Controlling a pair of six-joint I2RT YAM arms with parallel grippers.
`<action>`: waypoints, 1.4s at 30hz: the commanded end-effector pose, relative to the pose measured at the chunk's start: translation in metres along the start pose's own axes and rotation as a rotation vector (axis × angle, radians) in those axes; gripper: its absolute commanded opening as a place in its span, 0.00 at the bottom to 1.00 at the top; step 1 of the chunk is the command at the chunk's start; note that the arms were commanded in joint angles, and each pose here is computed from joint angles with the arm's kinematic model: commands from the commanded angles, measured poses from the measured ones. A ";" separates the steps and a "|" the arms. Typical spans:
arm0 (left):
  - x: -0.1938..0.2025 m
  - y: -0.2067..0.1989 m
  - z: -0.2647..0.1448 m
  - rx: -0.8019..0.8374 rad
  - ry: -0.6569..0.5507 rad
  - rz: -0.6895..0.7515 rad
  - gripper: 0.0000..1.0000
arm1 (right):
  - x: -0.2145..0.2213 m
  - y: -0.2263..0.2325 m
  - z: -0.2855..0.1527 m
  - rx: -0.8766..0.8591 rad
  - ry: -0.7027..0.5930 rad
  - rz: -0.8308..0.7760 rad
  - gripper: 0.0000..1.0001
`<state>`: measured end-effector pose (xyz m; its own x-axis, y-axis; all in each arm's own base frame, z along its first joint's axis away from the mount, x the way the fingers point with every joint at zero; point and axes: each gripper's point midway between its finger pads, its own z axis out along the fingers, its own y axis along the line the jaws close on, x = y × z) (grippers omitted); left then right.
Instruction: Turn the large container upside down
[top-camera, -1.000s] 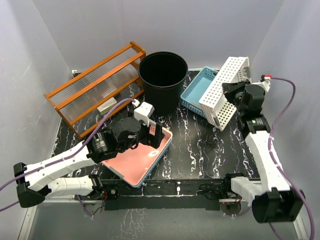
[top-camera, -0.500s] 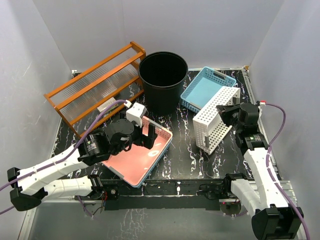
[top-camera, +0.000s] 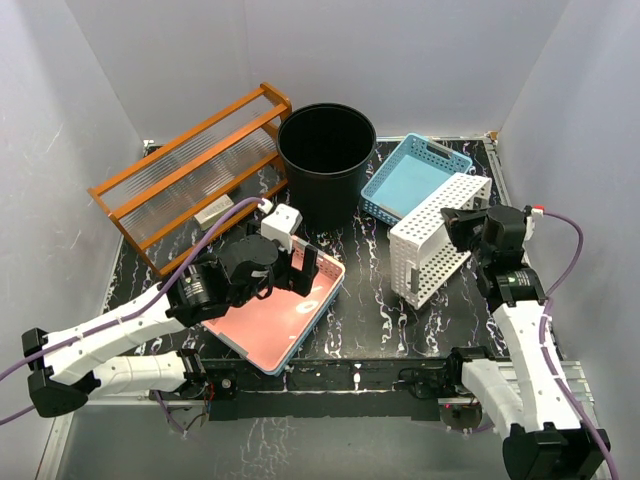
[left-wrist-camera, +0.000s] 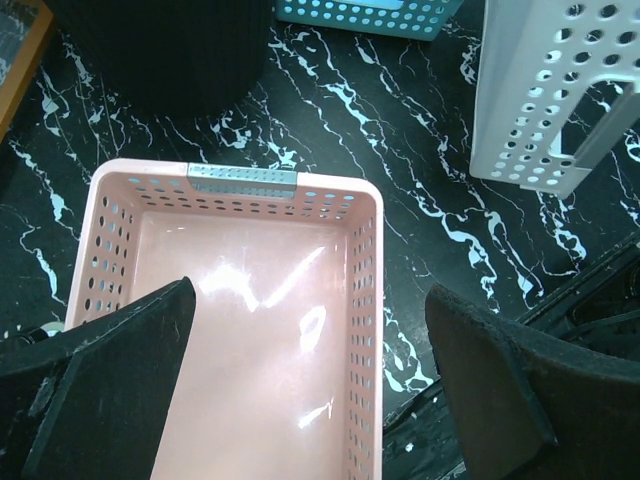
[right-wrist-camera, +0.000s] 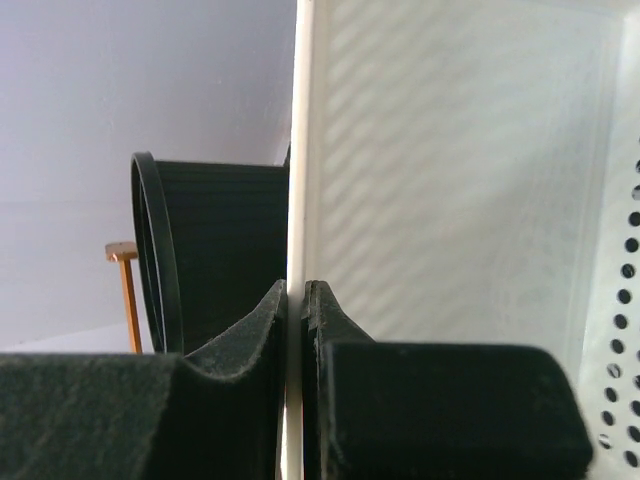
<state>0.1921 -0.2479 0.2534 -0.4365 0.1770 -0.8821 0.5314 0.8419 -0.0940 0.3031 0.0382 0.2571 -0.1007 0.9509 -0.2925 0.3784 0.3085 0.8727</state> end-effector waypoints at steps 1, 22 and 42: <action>-0.019 -0.007 -0.003 0.038 -0.054 -0.008 0.99 | -0.023 0.023 0.014 -0.112 -0.126 0.066 0.00; -0.015 -0.010 -0.008 0.067 -0.043 -0.049 0.99 | -0.040 0.095 0.101 -0.291 -0.218 -0.109 0.00; 0.026 -0.011 0.006 0.076 0.037 -0.074 0.99 | 0.073 0.028 -0.014 -0.382 0.371 -0.288 0.00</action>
<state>0.1826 -0.2620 0.2382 -0.4789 0.1545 -0.8642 0.5675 0.8056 -0.1704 0.3111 0.0808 0.2471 -0.3481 0.8223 -0.4502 0.1298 0.5179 0.8455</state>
